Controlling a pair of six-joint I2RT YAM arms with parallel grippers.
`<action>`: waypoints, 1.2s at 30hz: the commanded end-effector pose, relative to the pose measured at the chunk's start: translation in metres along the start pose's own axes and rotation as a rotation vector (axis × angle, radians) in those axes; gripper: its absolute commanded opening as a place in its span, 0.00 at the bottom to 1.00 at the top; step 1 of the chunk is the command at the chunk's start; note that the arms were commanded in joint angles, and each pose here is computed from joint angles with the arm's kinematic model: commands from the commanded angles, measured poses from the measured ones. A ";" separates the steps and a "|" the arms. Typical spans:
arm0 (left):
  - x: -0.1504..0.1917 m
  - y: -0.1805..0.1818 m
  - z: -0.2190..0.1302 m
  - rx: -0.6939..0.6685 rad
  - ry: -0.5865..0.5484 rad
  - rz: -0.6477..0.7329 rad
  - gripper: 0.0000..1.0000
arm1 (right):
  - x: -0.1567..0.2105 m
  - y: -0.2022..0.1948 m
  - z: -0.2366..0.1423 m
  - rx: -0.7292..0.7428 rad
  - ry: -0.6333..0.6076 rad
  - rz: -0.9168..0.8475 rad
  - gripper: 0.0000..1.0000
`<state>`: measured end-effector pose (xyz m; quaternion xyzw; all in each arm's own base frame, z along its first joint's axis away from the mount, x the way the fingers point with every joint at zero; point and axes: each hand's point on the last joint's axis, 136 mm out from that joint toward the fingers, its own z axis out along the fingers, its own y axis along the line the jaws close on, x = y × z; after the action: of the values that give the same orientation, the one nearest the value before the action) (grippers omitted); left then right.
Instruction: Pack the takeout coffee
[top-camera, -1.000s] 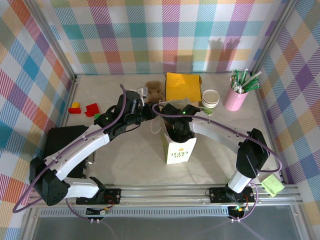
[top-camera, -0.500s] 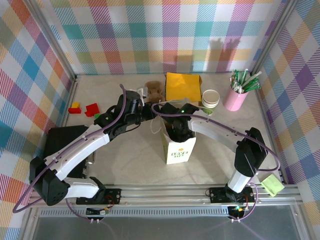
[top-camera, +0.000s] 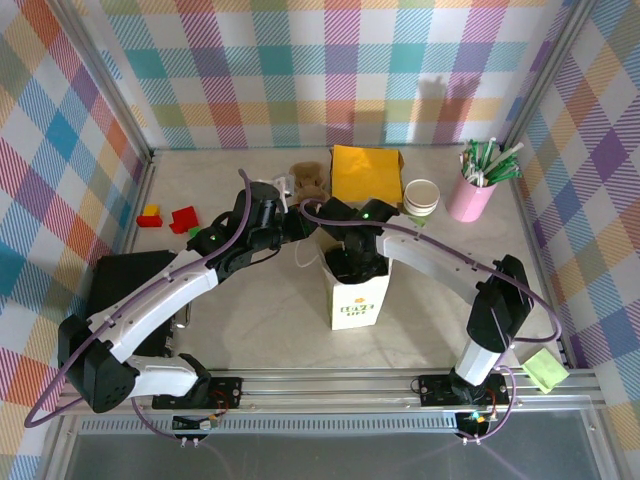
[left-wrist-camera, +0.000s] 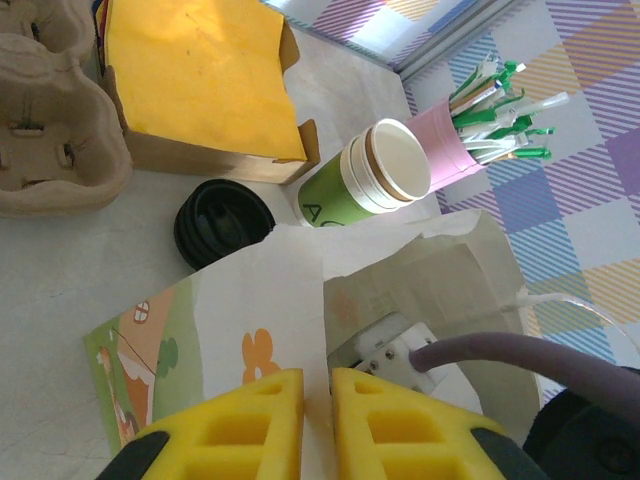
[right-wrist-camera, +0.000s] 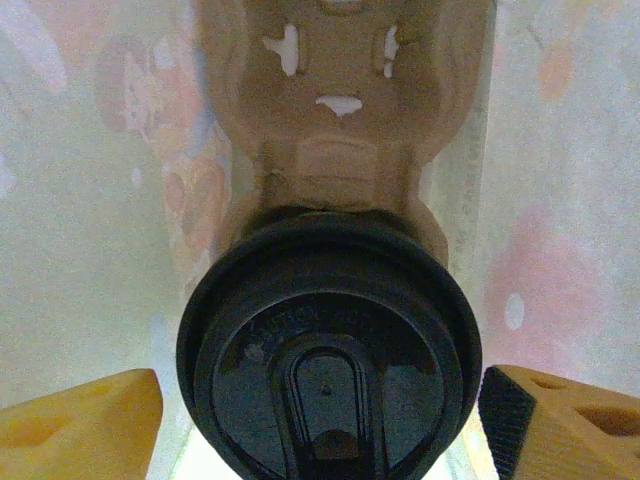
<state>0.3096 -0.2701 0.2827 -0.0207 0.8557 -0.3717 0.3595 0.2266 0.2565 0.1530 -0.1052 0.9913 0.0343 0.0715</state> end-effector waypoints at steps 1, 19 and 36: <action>-0.003 0.001 -0.005 0.006 -0.020 0.024 0.15 | 0.001 -0.002 -0.016 0.008 -0.020 -0.017 0.87; 0.000 0.007 -0.010 -0.018 -0.015 0.026 0.15 | -0.012 -0.001 -0.041 0.005 -0.083 -0.025 0.92; -0.001 0.005 -0.015 -0.019 -0.019 0.027 0.15 | -0.021 0.001 -0.062 -0.010 -0.129 -0.038 0.95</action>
<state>0.3043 -0.2639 0.2828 -0.0165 0.8578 -0.3640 0.3625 0.2408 0.2608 0.1995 -0.1134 0.9854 0.0424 0.1193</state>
